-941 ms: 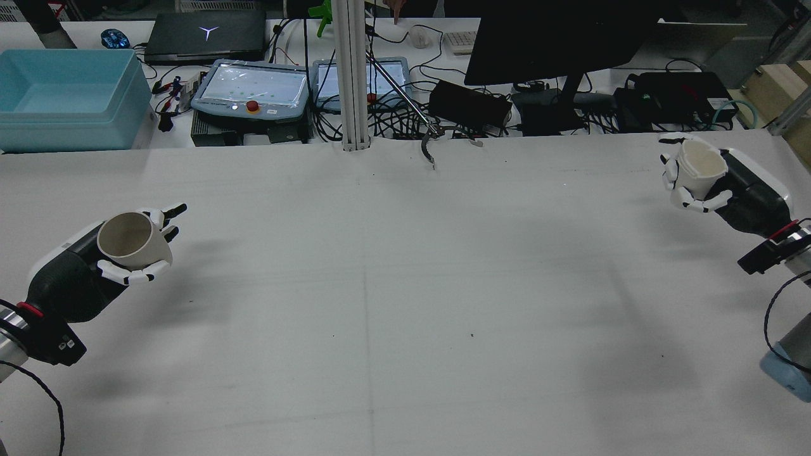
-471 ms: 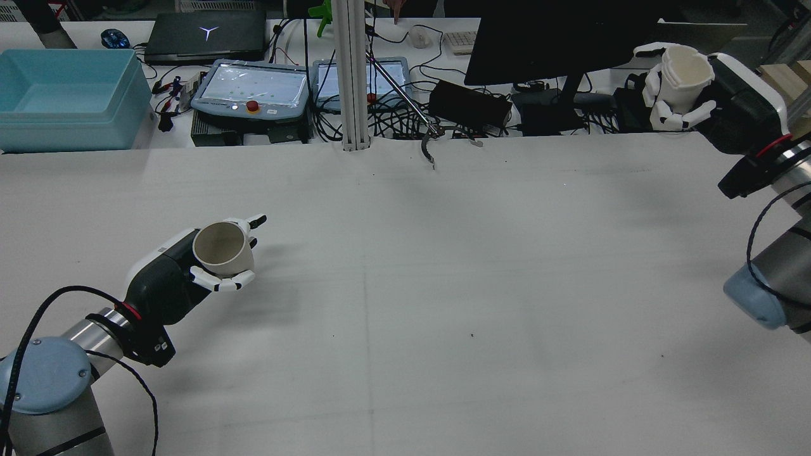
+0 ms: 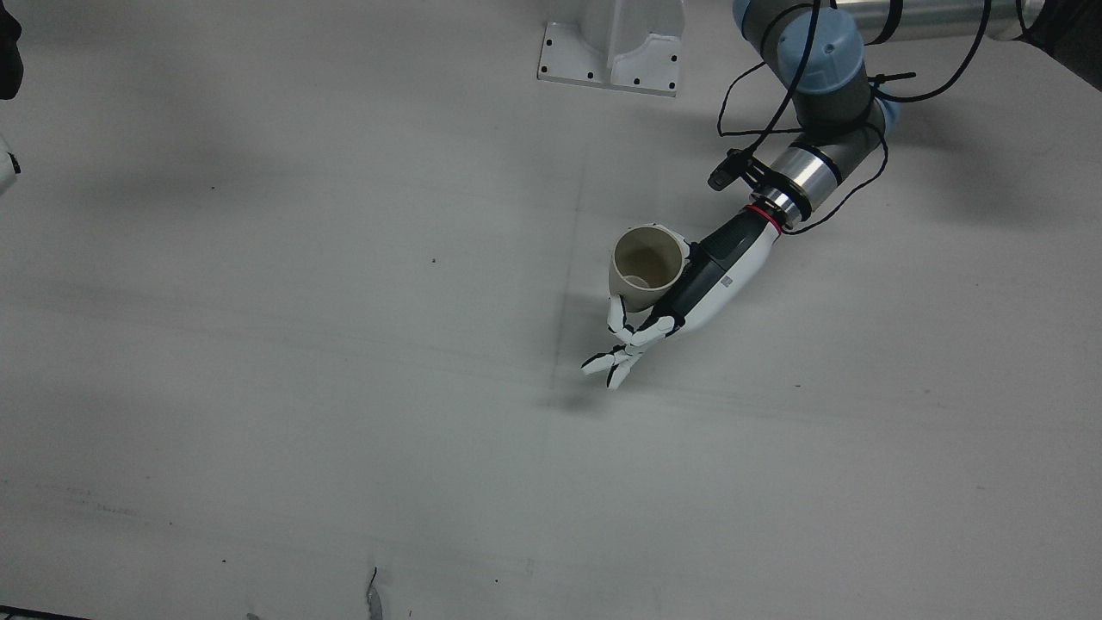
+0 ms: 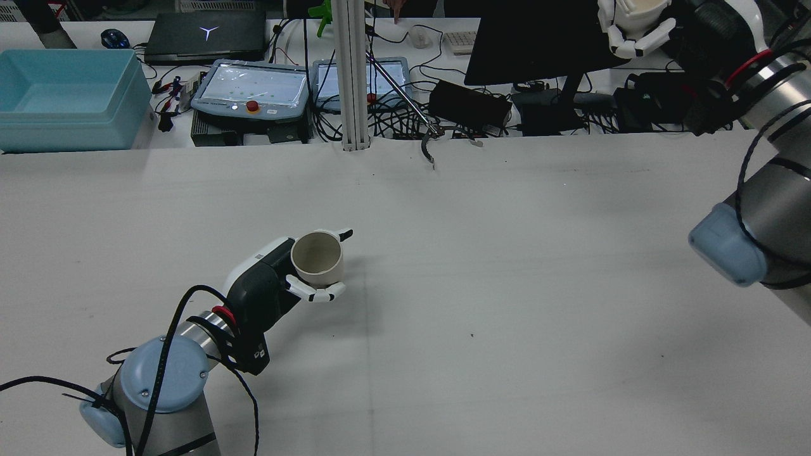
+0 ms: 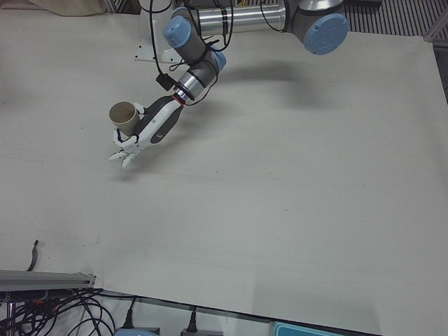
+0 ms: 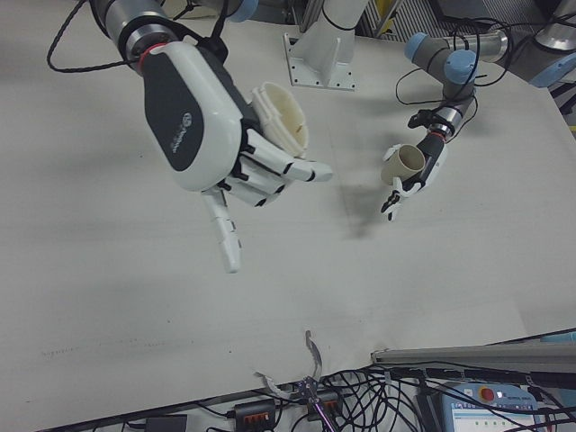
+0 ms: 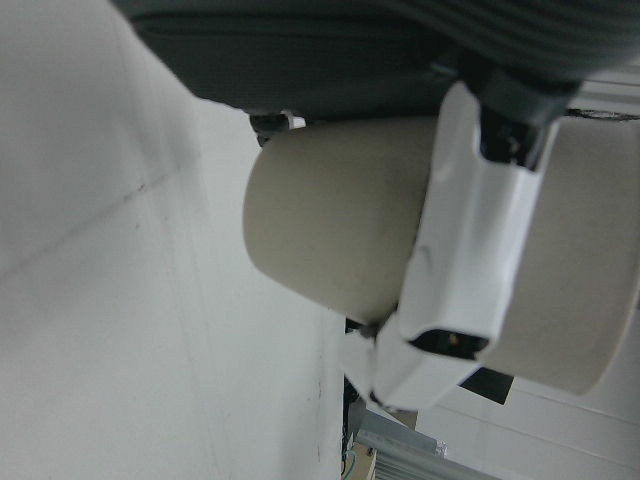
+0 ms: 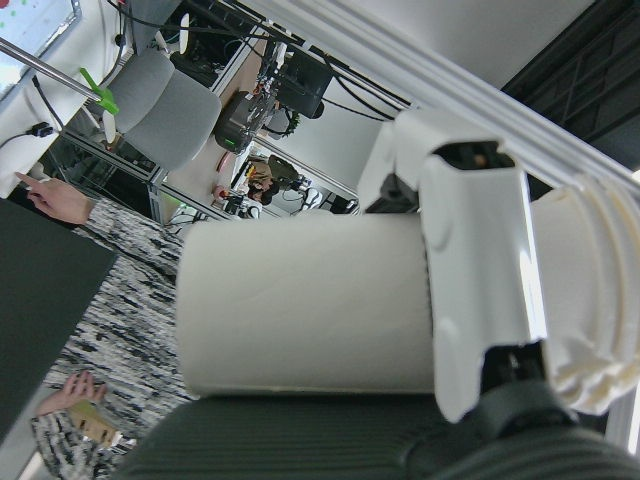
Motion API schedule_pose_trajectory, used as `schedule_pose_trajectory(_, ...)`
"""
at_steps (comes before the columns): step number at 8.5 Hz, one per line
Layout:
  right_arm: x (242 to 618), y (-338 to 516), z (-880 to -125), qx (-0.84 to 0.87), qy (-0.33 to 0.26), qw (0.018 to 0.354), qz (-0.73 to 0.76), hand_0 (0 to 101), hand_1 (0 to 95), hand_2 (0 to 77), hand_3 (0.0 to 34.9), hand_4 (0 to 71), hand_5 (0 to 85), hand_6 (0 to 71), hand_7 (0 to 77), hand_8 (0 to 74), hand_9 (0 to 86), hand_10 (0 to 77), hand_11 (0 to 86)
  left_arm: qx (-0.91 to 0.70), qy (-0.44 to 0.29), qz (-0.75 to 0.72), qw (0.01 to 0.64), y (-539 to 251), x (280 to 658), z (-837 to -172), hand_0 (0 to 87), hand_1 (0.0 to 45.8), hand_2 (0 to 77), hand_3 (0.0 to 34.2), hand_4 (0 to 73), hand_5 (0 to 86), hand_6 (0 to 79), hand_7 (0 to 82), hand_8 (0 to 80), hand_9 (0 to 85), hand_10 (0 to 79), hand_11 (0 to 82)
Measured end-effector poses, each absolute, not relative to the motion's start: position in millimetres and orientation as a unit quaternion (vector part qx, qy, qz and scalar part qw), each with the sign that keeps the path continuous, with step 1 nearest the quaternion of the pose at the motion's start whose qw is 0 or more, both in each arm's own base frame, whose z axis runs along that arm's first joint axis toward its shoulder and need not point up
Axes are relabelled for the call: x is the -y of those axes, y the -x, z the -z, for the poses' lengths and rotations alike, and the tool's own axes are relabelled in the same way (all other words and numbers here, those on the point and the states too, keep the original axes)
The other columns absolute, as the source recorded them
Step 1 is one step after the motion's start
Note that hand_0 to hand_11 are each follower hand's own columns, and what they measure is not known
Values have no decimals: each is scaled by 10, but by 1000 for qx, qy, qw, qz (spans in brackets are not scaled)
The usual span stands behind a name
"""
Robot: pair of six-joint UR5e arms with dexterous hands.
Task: Pour water
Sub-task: 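Lift the right hand's cup and carry it up toward the left hand's cup, then tilt the right hand's cup over the cup held by the left hand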
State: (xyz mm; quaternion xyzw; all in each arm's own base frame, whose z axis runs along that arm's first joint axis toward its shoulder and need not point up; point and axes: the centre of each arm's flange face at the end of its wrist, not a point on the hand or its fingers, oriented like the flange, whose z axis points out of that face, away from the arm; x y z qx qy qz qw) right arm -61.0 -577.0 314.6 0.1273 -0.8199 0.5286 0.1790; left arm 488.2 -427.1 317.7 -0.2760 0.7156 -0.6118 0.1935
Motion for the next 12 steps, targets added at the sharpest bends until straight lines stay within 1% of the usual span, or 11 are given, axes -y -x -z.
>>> schedule_pose_trajectory(1,5734,707,-2773,824,-152,197,-509,802,175,595,113,327,256,595,567,507,584,5,11,-717,280,607,197,-5038,4215,-2974,802,191,458,0,245,654,131,109,11,5,22,87)
schedule_pose_trajectory(2,5641,882,-2468,827,-174,219,-487,803,175,595,115,376,256,622,567,513,584,5,11,-719,282,603,199,-5153,4203,-2810,801,191,458,0,245,654,131,109,11,5,22,82)
schedule_pose_trajectory(3,5515,1158,-2208,830,-192,247,-462,800,175,595,127,404,256,644,567,518,589,0,5,-722,284,600,198,-5254,4218,-2648,800,191,458,0,245,654,131,109,11,5,22,82)
schedule_pose_trajectory(4,5376,1434,-2068,829,-204,269,-446,800,158,595,127,447,256,665,562,507,600,5,33,-724,286,597,196,-5307,4231,-2529,799,185,458,0,245,654,147,125,11,5,22,82)
schedule_pose_trajectory(5,5218,1751,-2004,824,-217,293,-433,800,158,595,127,447,256,671,562,491,611,5,33,-725,288,595,193,-5325,4243,-2425,804,185,458,0,245,654,147,125,11,5,22,82)
schedule_pose_trajectory(6,5072,2072,-1999,818,-230,319,-421,801,153,600,130,469,251,671,562,491,616,5,27,-726,290,594,190,-5318,4252,-2351,805,185,458,0,245,654,147,125,11,5,22,82)
schedule_pose_trajectory(8,4817,2598,-2069,804,-247,357,-406,802,153,600,130,458,267,671,562,442,633,5,11,-727,290,594,187,-5274,4278,-2291,804,185,464,0,245,654,147,125,16,5,22,82)
schedule_pose_trajectory(9,4738,2746,-2133,797,-252,369,-405,803,153,600,130,464,245,682,545,431,589,0,11,-727,290,594,185,-5242,4280,-2263,805,185,464,0,245,654,147,125,16,5,22,82)
schedule_pose_trajectory(10,4706,2819,-2192,792,-257,377,-406,801,153,600,128,458,224,638,556,404,535,5,11,-728,291,593,184,-5216,4270,-2237,805,185,464,0,245,654,147,125,16,5,22,82)
schedule_pose_trajectory(11,4695,2850,-2286,784,-263,384,-411,801,153,600,128,458,224,638,556,404,535,5,11,-727,291,593,184,-5189,4258,-2209,804,185,464,0,245,654,147,125,16,5,22,82)
schedule_pose_trajectory(12,4695,2850,-2374,779,-265,386,-417,802,153,600,118,404,245,600,578,404,545,5,11,-727,292,593,184,-5158,4241,-2176,803,185,464,0,245,654,147,125,16,5,22,82)
